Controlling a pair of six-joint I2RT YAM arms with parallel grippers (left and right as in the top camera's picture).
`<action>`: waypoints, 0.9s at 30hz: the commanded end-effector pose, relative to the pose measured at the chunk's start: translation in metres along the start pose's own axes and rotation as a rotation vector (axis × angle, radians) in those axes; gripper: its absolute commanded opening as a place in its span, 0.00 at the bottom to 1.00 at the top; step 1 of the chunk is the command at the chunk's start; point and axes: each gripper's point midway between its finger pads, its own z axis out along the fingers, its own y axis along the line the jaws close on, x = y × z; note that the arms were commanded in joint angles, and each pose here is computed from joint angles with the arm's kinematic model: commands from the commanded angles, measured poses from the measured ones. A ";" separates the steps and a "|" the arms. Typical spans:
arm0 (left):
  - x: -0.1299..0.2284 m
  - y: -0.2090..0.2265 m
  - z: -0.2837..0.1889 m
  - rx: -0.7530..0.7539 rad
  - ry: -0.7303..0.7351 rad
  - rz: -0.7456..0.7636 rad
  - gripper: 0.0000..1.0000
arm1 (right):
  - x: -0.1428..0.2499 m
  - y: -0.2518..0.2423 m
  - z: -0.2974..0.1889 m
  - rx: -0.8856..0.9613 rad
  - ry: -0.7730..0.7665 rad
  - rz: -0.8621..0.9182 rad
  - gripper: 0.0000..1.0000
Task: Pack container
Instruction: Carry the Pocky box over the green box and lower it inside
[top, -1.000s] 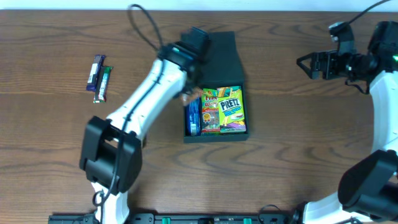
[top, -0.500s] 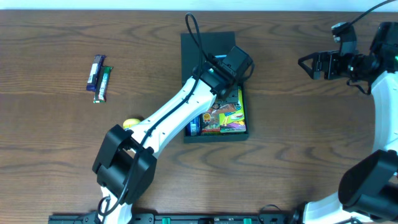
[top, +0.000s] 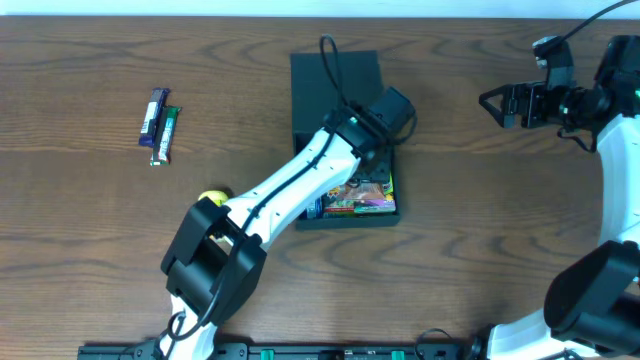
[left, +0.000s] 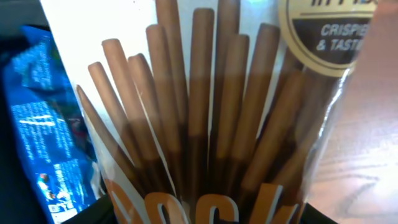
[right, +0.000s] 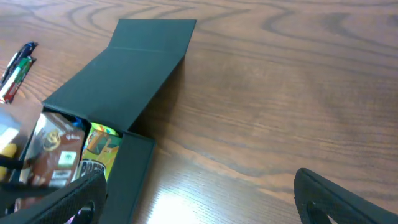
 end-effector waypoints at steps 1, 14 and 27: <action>-0.001 -0.005 0.003 0.006 0.010 0.017 0.66 | 0.001 0.001 -0.001 -0.018 -0.001 0.018 0.95; -0.030 -0.001 -0.022 0.023 -0.064 -0.019 0.96 | 0.007 0.001 -0.001 -0.016 0.022 0.034 0.95; -0.051 0.075 -0.046 -0.240 -0.127 -0.142 0.72 | 0.007 0.001 -0.001 -0.016 0.021 0.033 0.95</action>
